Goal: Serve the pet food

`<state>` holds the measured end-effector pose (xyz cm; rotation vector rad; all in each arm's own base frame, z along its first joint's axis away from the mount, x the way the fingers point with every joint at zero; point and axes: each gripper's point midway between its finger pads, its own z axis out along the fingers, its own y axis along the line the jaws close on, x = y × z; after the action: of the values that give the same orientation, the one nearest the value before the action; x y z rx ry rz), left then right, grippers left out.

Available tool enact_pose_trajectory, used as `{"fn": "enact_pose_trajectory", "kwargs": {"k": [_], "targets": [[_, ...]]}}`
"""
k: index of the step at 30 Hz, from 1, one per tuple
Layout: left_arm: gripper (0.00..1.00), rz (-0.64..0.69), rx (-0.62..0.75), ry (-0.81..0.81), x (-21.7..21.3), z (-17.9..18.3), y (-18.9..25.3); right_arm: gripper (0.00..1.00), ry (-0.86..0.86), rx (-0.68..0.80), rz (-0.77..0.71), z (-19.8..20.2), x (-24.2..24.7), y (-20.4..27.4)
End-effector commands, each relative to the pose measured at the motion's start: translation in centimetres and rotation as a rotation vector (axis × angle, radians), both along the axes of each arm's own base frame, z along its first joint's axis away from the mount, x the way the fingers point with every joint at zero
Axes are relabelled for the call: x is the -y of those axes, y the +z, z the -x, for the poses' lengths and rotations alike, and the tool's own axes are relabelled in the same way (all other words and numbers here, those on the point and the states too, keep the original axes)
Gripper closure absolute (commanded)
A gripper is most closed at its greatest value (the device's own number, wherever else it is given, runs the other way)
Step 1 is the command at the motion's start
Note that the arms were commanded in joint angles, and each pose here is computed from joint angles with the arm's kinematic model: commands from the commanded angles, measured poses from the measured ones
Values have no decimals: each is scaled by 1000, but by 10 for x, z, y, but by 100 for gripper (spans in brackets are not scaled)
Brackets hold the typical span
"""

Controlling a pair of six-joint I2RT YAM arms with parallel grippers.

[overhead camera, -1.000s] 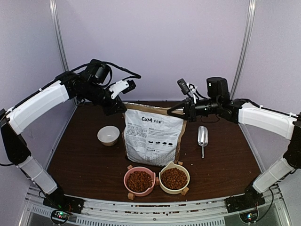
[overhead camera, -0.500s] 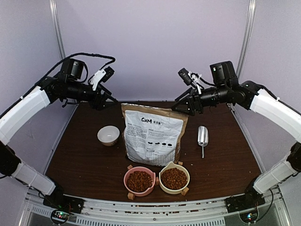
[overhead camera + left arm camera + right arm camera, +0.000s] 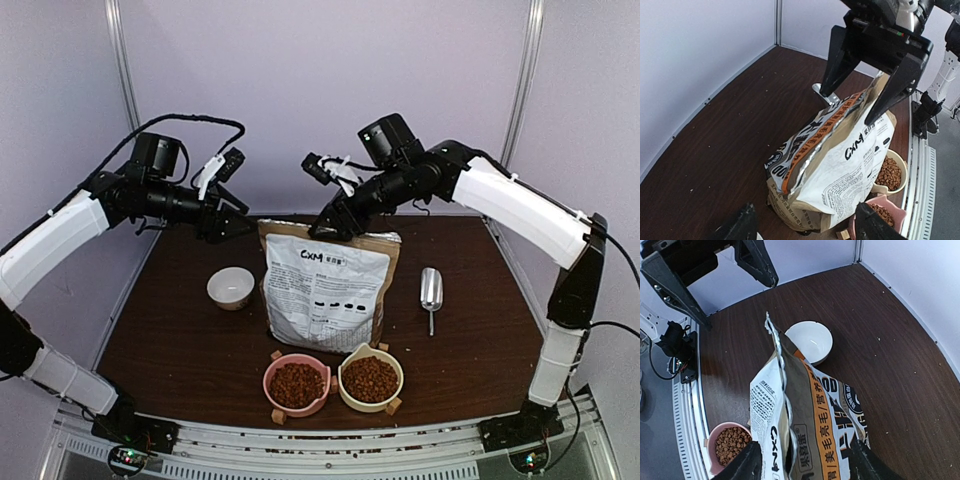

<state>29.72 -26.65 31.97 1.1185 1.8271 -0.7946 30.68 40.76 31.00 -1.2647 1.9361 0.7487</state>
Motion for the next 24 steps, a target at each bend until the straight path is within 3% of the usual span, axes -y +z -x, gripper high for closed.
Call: {"fn": "enact_pose_trajectory", "kwargs": {"k": [1, 8, 17, 24], "targets": [[31, 64, 48, -31, 4, 4, 19, 40, 13, 14, 72, 3, -6, -3], [31, 71, 63, -24, 2, 7, 24, 48, 69, -14, 89, 10, -22, -13], [31, 60, 71, -28, 2, 5, 17, 97, 58, 0, 67, 9, -25, -6], [31, 50, 113, -124, 13, 12, 10, 100, 120, 15, -17, 25, -27, 21]]}}
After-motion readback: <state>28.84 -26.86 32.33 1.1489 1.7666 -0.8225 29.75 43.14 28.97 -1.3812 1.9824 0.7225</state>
